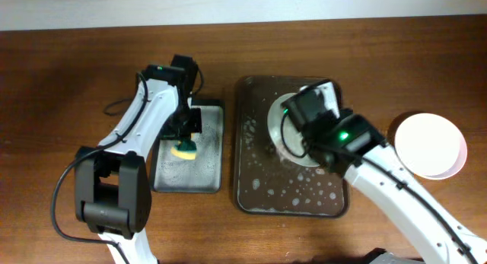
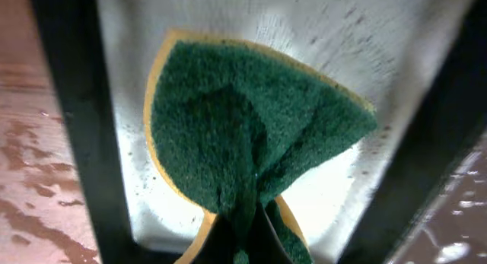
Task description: Clean dirty plates on tray and stack at the side
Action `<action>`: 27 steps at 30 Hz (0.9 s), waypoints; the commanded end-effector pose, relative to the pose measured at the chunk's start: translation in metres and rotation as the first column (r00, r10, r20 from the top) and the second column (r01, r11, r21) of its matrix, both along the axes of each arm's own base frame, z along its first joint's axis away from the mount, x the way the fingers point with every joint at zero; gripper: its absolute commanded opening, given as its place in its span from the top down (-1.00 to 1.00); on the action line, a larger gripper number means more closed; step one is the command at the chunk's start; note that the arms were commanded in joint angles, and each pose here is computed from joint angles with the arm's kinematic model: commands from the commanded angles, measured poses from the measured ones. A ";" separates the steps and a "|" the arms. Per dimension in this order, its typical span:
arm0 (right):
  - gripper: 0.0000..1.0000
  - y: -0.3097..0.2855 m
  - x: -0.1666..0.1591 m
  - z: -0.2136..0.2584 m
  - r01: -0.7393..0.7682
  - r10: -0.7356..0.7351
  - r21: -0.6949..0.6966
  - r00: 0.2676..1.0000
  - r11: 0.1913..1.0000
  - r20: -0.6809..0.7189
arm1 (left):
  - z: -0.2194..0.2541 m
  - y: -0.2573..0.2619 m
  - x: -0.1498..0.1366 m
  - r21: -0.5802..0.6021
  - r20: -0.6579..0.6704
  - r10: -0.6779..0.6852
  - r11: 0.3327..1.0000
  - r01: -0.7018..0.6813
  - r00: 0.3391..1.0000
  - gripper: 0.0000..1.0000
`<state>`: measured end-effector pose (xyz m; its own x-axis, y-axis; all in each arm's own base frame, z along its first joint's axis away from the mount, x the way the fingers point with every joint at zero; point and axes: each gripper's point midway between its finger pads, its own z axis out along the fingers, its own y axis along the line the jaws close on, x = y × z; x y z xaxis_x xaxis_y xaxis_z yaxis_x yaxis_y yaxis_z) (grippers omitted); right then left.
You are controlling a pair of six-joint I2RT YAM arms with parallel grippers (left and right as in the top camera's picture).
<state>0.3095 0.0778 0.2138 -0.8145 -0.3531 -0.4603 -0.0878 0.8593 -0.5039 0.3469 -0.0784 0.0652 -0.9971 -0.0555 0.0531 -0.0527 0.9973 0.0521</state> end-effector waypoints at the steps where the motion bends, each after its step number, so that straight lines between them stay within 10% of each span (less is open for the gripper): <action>1: 0.92 0.001 -0.006 0.027 0.013 0.004 -0.132 0.992 0.991 0.128 | -0.015 0.008 -0.014 0.022 -0.036 -0.017 1.000 0.018 0.999 1.00; 9: 0.92 0.014 -0.025 0.050 -0.013 0.078 -0.284 0.972 0.959 0.220 | -0.009 0.004 0.000 -0.009 0.047 -0.038 0.999 0.039 0.998 0.99; 14: 0.92 0.016 -0.026 0.050 -0.015 0.080 -0.276 0.971 0.961 0.226 | 0.041 -0.009 0.000 -0.103 0.161 -0.053 0.992 0.070 0.985 0.20; 15: 0.92 0.016 -0.025 0.051 -0.015 0.080 -0.275 0.971 0.961 0.227 | 0.059 -0.010 0.000 -0.113 0.208 -0.051 0.991 0.076 0.977 -0.12; 16: 0.92 0.016 -0.025 0.053 -0.013 0.079 -0.271 0.970 0.963 0.232 | 0.080 -0.009 -0.001 -0.122 0.266 -0.047 0.989 0.082 0.963 -0.87; 17: 0.92 0.016 -0.025 0.055 -0.013 0.078 -0.265 0.968 0.964 0.237 | 0.094 -0.009 -0.003 -0.128 0.305 -0.045 0.988 0.087 0.951 -1.00; 27: 0.92 0.013 -0.032 0.096 -0.022 0.087 -0.199 0.942 0.980 0.324 | 0.166 -0.005 -0.018 -0.163 0.506 -0.009 0.981 0.105 0.862 -1.00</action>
